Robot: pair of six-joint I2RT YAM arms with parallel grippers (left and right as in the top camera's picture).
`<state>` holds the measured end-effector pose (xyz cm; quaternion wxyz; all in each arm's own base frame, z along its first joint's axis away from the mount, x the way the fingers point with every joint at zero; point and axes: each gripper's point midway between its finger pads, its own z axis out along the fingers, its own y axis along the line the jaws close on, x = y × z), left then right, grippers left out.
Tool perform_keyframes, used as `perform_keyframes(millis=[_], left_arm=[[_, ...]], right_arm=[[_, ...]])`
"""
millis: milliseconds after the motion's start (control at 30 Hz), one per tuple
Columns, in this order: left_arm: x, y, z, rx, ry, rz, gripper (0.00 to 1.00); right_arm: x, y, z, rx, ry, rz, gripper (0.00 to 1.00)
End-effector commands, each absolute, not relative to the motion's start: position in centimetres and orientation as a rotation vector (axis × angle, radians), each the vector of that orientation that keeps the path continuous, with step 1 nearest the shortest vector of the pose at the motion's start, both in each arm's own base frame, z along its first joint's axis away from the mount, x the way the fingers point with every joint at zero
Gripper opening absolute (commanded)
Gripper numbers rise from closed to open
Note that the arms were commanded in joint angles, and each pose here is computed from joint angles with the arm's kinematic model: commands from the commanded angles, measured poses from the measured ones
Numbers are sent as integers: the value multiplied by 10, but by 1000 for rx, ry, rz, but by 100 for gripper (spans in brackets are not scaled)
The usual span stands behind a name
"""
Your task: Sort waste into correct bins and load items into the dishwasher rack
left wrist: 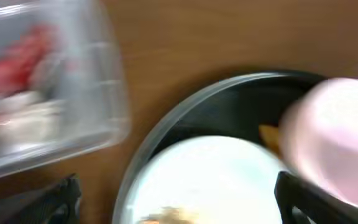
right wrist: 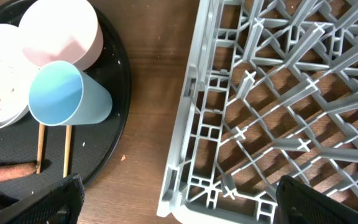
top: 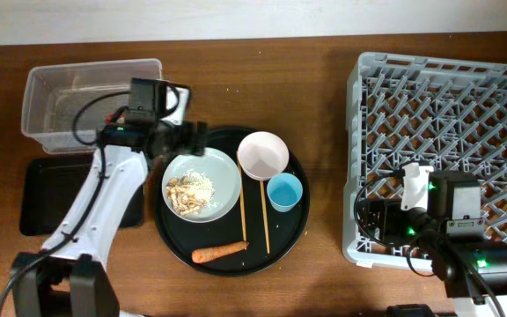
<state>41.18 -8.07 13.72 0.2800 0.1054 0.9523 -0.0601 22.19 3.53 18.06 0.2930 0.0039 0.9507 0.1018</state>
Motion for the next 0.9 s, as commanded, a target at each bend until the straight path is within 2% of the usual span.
perform_keyframes(millis=[0, 67, 333, 367, 400, 467, 500, 533, 667, 800, 867], left_arm=[[376, -165, 152, 456, 2537, -609, 99], [358, -194, 148, 560, 2552, -639, 99], [294, -263, 78, 917, 2720, -495, 98], [291, -265, 71, 931, 2737, -490, 90], [290, -265, 66, 936, 2750, -486, 55], [296, -261, 66, 922, 2743, -450, 17], [300, -260, 67, 911, 2736, -441, 12], [302, -259, 67, 904, 2734, -442, 0], [295, -268, 84, 899, 2751, -615, 0], [328, -258, 155, 720, 2627, -1027, 0], [341, -246, 185, 634, 2510, -1297, 0]], right_arm=[[221, 13, 182, 218, 2533, 159, 98], [216, -6, 179, 372, 2533, 56, 98], [210, -6, 175, 376, 2564, 50, 98], [209, -6, 174, 376, 2568, 49, 98], [208, -6, 174, 377, 2571, 48, 98], [208, -6, 174, 373, 2574, 46, 98], [208, -6, 174, 373, 2575, 47, 98], [207, -6, 173, 373, 2576, 46, 98], [207, -11, 173, 384, 2573, 7, 98], [223, -12, 170, 398, 2564, 5, 98], [238, 22, 169, 166, 2586, 211, 98]])
